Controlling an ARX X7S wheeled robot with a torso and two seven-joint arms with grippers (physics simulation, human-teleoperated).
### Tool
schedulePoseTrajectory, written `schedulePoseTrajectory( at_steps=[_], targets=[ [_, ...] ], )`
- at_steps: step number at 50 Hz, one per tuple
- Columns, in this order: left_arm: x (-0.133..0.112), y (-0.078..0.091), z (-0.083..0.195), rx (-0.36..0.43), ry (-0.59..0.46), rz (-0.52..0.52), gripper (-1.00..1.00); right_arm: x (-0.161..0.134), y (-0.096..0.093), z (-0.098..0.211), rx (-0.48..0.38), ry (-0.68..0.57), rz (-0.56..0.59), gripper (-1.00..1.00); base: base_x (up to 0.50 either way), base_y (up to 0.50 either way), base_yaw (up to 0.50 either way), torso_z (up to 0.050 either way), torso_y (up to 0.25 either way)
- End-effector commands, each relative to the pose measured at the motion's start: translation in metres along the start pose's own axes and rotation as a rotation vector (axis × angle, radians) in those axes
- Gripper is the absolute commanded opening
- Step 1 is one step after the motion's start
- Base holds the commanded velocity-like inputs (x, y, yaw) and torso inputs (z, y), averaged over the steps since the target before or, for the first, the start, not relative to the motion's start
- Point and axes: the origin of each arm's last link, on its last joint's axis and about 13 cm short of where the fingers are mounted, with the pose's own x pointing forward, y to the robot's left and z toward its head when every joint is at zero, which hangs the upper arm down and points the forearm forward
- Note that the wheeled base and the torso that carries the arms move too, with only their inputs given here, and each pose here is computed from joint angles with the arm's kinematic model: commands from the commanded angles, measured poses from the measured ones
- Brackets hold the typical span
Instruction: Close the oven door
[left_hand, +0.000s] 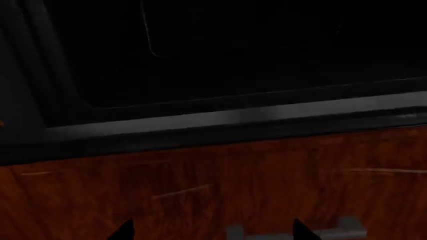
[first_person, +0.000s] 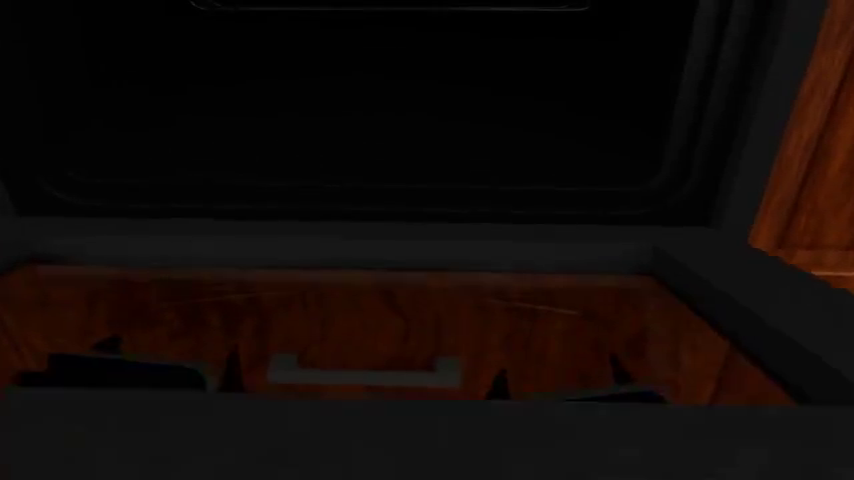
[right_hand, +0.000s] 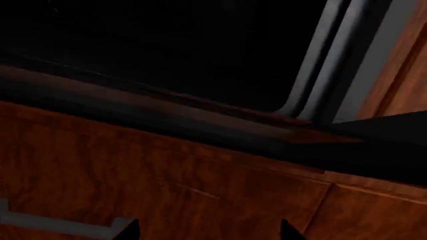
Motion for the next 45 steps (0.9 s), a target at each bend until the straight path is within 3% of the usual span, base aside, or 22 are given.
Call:
schedulePoseTrajectory(
  at_steps=[1, 11, 25, 31, 40, 41, 43, 45],
  targets=[
    [-0.02, -0.002, 0.063, 0.052, -0.189, -0.003, 1.0, -0.02, -0.012, 0.05, -0.038, -0.14, -0.03, 1.0, 0.0, 0.0, 0.0, 0.0, 0.0],
    [-0.033, -0.005, 0.096, 0.051, -0.284, -0.014, 1.0, -0.027, -0.021, 0.084, -0.066, -0.231, -0.053, 1.0, 0.0, 0.0, 0.0, 0.0, 0.0],
    [-0.04, -0.008, 0.169, 0.078, -0.446, -0.004, 1.0, -0.017, -0.034, 0.141, -0.135, -0.347, -0.096, 1.0, 0.0, 0.0, 0.0, 0.0, 0.001],
    [-0.025, -0.011, 0.191, 0.086, -0.457, 0.009, 1.0, 0.002, -0.037, 0.157, -0.15, -0.374, -0.092, 1.0, 0.0, 0.0, 0.0, 0.0, 0.0],
    [-0.001, -0.025, 0.213, 0.07, -0.478, -0.055, 1.0, 0.036, -0.048, 0.171, -0.178, -0.392, -0.088, 1.0, 0.0, 0.0, 0.0, 0.0, 0.0],
    [0.011, -0.04, 0.251, 0.052, -0.622, -0.116, 1.0, 0.057, -0.055, 0.204, -0.186, -0.524, -0.082, 1.0, 0.0, 0.0, 0.0, 0.0, 0.0],
    [0.052, -0.035, 0.238, 0.064, -0.458, -0.043, 1.0, 0.091, -0.057, 0.184, -0.207, -0.412, -0.08, 1.0, 0.0, 0.0, 0.0, 0.0, 0.0],
    [0.062, -0.036, 0.241, 0.069, -0.457, -0.035, 1.0, 0.106, -0.058, 0.185, -0.222, -0.398, -0.091, 1.0, 0.0, 0.0, 0.0, 0.0, 0.0]
  ],
)
